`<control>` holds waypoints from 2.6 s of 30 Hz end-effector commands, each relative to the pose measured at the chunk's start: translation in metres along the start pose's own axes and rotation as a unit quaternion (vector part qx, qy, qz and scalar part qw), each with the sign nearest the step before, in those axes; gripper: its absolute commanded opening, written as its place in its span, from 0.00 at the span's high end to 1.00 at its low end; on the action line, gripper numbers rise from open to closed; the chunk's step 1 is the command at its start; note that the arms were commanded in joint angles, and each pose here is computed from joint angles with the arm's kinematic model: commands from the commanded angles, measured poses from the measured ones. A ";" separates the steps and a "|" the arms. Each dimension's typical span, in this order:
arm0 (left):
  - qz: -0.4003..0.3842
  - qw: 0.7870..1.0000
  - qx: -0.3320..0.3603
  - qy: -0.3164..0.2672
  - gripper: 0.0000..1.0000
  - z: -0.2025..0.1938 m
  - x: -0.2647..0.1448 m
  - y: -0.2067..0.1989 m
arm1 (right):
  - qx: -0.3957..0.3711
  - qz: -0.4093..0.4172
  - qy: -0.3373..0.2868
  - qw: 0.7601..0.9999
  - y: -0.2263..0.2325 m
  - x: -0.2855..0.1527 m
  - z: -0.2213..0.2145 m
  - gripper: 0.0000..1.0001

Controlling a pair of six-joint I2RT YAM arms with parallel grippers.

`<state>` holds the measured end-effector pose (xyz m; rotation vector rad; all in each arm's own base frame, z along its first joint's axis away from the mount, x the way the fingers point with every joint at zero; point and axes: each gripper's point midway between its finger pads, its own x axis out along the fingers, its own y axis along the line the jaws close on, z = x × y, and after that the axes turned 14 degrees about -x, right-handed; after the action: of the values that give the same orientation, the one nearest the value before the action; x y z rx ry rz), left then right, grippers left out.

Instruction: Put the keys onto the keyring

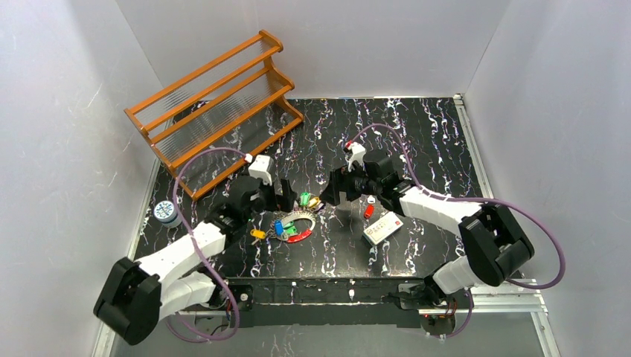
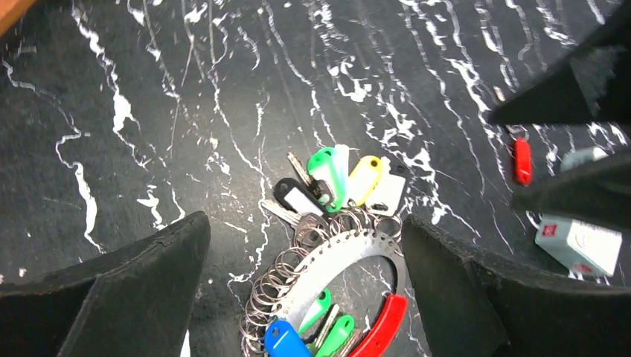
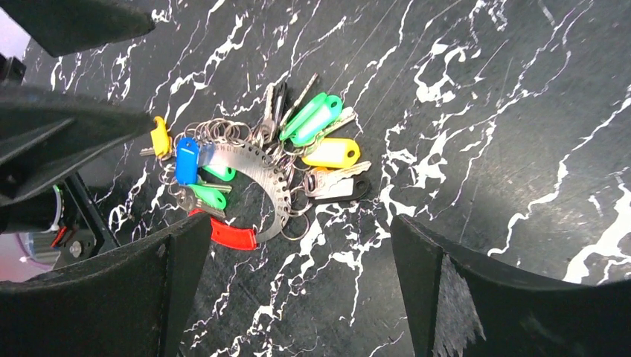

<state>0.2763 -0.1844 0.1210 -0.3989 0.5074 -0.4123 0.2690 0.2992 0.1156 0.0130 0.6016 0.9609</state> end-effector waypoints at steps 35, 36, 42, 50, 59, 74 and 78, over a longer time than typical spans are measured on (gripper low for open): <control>0.176 0.968 -0.124 0.126 0.31 -0.064 -0.011 0.056 | 0.053 0.131 0.117 0.983 0.018 0.060 -0.042 0.55; 0.174 0.969 -0.125 0.121 0.32 -0.062 -0.012 0.056 | 0.048 0.129 0.119 0.983 0.017 0.062 -0.043 0.55; 0.175 0.971 -0.128 0.099 0.38 -0.056 -0.018 0.057 | 0.034 0.121 0.145 0.981 0.012 0.074 -0.051 0.58; 0.174 0.971 -0.129 0.102 0.44 -0.060 -0.021 0.058 | 0.048 0.128 0.195 0.971 0.017 0.062 -0.076 0.70; 0.170 0.972 -0.129 0.103 0.48 -0.059 -0.021 0.056 | 0.061 0.132 0.204 0.968 0.030 0.041 -0.081 0.74; 0.175 0.953 -0.205 0.141 0.63 -0.066 -0.010 0.053 | -0.053 0.115 0.163 0.978 0.055 0.063 -0.035 0.61; 0.168 0.941 -0.251 0.153 0.62 -0.070 -0.012 0.058 | -0.050 0.135 0.169 0.975 0.066 0.067 -0.041 0.61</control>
<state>0.2434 -0.1460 0.0355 -0.6269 0.9447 0.0028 0.2259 0.3655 0.0588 -0.1687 0.9144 1.2291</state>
